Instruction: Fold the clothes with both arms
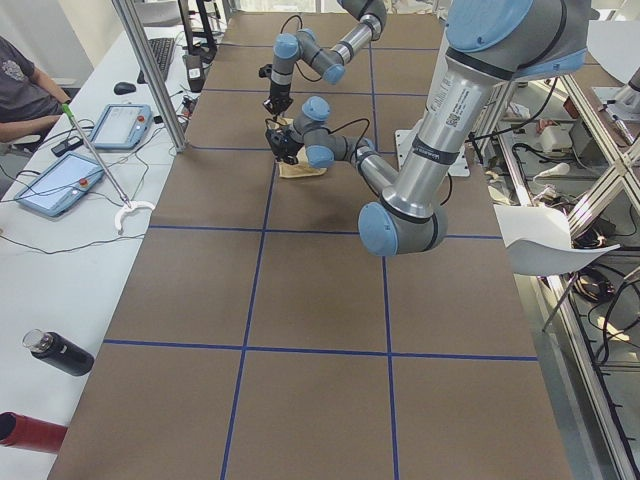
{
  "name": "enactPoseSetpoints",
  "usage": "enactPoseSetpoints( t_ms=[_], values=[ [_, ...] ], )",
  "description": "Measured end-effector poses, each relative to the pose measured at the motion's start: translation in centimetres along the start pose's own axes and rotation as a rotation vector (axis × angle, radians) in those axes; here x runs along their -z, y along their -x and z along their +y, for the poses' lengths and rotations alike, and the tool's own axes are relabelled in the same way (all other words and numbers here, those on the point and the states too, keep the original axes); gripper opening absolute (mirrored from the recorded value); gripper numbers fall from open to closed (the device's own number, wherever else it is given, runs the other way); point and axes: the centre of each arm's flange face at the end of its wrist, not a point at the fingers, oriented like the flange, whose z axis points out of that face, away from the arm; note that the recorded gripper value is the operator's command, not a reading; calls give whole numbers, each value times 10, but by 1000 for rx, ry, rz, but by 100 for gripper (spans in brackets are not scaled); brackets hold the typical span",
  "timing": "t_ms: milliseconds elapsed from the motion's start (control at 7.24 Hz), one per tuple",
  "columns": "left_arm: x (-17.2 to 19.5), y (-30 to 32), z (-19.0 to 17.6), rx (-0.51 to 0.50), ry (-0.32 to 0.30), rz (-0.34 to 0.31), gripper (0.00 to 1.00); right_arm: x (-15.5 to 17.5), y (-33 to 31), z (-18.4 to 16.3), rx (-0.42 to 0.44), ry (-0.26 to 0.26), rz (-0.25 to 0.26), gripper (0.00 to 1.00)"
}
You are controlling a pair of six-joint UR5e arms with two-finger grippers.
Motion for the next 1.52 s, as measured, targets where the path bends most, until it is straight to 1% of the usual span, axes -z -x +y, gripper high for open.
enactPoseSetpoints(
  t_ms=[138,276,414,691,967,1105,1243,1381,1519],
  values=[
    [0,1,-29,-47,-30,2,99,6,25,-27,18,13,-3,100],
    [4,1,-49,-69,-41,3,99,24,42,-70,32,44,-4,100],
    [8,2,-61,-88,-40,2,99,37,45,-110,48,68,-1,100],
    [17,4,-76,-140,-6,4,99,37,16,-166,110,69,8,100],
    [41,31,-95,-299,27,0,99,41,-44,-225,242,66,5,100],
    [58,50,-112,-391,53,-2,99,49,-82,-263,329,65,2,100],
    [78,73,-136,-484,89,-7,99,60,-120,-304,414,71,1,100],
    [100,105,-167,-593,110,-23,99,71,-159,-352,493,82,1,100],
    [120,143,-201,-703,111,-51,99,82,-200,-400,571,89,1,100]
  ],
)
